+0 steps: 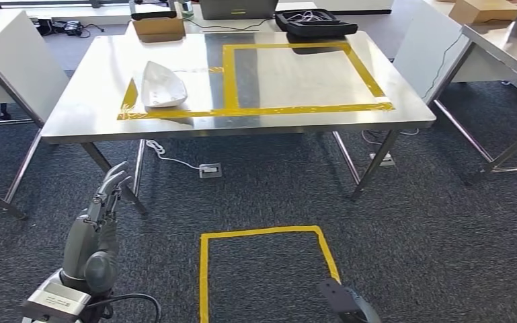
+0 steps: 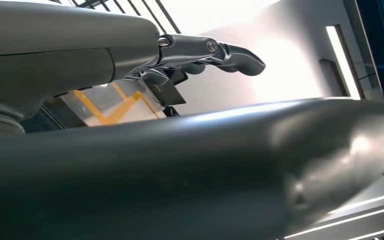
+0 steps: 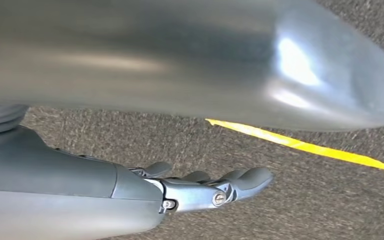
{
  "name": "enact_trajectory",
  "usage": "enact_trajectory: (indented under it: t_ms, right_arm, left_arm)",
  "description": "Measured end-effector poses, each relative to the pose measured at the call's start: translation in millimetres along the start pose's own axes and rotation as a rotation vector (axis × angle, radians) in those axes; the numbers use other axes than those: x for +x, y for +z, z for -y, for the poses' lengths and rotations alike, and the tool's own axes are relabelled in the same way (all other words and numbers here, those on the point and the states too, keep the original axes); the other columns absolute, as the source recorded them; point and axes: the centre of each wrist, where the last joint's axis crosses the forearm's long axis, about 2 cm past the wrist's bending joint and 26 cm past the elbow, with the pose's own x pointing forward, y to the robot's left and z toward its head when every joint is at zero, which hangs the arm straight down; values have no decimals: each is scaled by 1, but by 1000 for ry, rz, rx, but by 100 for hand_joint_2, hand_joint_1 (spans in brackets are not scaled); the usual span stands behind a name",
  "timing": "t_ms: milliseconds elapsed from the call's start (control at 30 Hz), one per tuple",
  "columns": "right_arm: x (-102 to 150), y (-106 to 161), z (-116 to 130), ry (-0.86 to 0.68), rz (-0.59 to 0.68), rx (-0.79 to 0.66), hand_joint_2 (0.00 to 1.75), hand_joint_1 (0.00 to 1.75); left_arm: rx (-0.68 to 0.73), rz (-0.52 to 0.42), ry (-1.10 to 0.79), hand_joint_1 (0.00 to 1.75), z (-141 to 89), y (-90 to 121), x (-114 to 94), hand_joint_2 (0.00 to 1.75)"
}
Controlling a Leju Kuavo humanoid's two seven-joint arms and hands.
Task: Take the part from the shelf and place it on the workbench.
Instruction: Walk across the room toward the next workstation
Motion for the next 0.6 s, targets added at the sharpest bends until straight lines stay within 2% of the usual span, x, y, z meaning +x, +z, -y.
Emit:
enact_trajectory:
  t_ms: [600]
  right_arm:
    - [1, -1, 2, 1, 0, 10, 0, 0]
  left_arm:
    - [10, 6, -3, 0, 0, -3, 0, 0]
